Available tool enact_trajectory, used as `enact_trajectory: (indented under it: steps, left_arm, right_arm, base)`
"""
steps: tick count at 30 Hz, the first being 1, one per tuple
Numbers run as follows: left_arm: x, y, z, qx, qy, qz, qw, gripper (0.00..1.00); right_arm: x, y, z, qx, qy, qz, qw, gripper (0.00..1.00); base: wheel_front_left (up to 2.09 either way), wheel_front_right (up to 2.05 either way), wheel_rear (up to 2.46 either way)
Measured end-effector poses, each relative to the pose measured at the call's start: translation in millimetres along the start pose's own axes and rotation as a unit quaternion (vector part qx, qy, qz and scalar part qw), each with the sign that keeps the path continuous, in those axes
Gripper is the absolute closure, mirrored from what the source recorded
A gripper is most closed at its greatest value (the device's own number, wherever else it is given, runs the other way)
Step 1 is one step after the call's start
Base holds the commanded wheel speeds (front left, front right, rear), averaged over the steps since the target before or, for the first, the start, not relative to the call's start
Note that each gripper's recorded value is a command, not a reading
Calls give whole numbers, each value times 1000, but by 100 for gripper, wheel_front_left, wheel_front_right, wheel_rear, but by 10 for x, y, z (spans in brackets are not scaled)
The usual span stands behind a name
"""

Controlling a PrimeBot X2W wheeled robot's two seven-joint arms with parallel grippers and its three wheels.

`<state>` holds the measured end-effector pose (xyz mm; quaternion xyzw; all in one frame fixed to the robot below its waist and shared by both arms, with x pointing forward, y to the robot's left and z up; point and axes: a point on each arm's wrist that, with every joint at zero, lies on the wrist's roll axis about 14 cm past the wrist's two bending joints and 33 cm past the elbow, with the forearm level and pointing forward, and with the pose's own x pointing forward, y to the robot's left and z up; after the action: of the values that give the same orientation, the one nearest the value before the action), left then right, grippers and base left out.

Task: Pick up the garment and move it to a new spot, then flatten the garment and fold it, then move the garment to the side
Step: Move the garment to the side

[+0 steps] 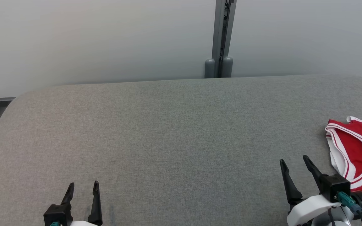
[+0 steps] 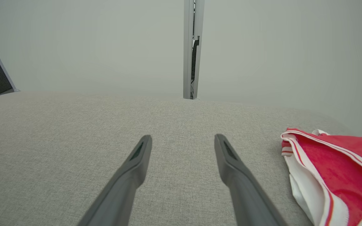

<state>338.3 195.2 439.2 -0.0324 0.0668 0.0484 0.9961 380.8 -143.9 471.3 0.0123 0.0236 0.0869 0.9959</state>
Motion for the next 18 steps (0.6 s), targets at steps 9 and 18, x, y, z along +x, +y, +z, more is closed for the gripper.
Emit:
enact_trajectory:
  steps: [9,18]
  left_arm:
    - [17,-21,-43,-4,8,-3,1000,0]
    - [12,-34,-110,-3,19,-4,1000,0]
  right_arm:
    - [-55,-51,3,14,-4,-11,1000,0]
    - [-49,-32,-25,14,1,-8,1000,0]
  base:
    - [0,0,0]
    - [0,0,0]
